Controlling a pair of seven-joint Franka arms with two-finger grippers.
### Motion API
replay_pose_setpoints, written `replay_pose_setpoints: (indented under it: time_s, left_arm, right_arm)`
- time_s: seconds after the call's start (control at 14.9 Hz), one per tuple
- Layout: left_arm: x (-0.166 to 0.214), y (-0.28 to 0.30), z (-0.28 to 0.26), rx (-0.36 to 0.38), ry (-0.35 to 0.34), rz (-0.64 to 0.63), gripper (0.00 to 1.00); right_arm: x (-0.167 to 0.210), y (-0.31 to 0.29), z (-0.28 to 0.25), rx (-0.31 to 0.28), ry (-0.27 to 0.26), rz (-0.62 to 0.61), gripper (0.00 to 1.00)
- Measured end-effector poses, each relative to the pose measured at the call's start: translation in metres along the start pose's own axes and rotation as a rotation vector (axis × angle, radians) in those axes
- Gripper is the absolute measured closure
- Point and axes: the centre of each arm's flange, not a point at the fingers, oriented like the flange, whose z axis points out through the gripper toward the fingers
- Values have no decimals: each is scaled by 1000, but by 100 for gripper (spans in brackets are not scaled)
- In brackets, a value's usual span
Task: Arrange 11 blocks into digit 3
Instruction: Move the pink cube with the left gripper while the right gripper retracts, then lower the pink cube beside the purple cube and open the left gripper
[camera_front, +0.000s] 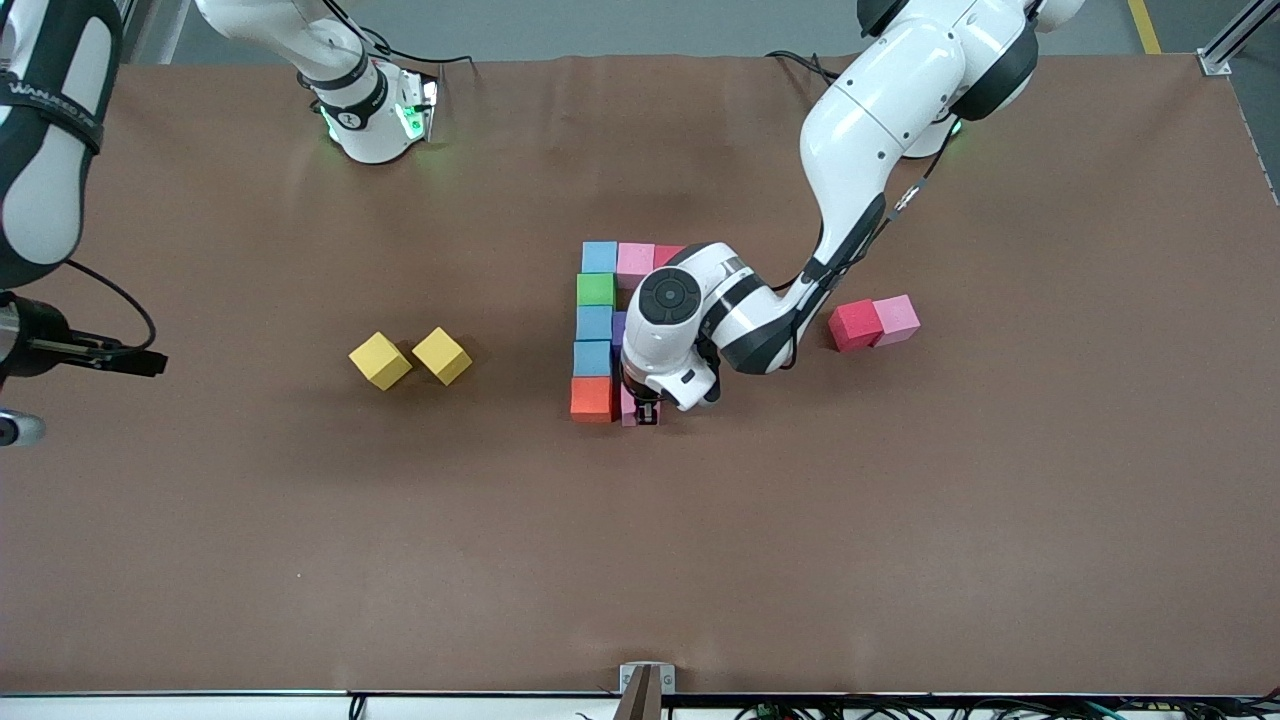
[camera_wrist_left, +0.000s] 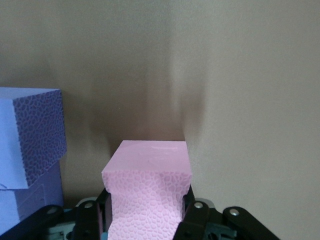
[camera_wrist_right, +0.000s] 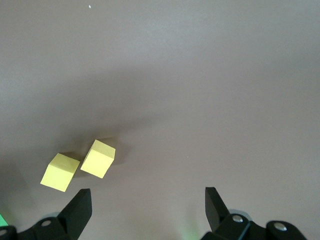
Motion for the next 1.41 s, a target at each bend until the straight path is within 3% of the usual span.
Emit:
replay_pose_setpoints:
  time_s: [0.81, 1.21, 1.41]
  left_arm:
    - [-7, 0, 3, -34, -50, 7, 47]
    - [2, 11, 2, -56, -50, 21, 0]
    - [0, 11, -30, -52, -17, 70, 0]
  right_arm:
    - [0, -16, -9, 15, 31, -25, 0]
    - [-1, -22, -6, 12, 23, -33, 0]
    - [1, -18, -4, 14, 23, -26, 0]
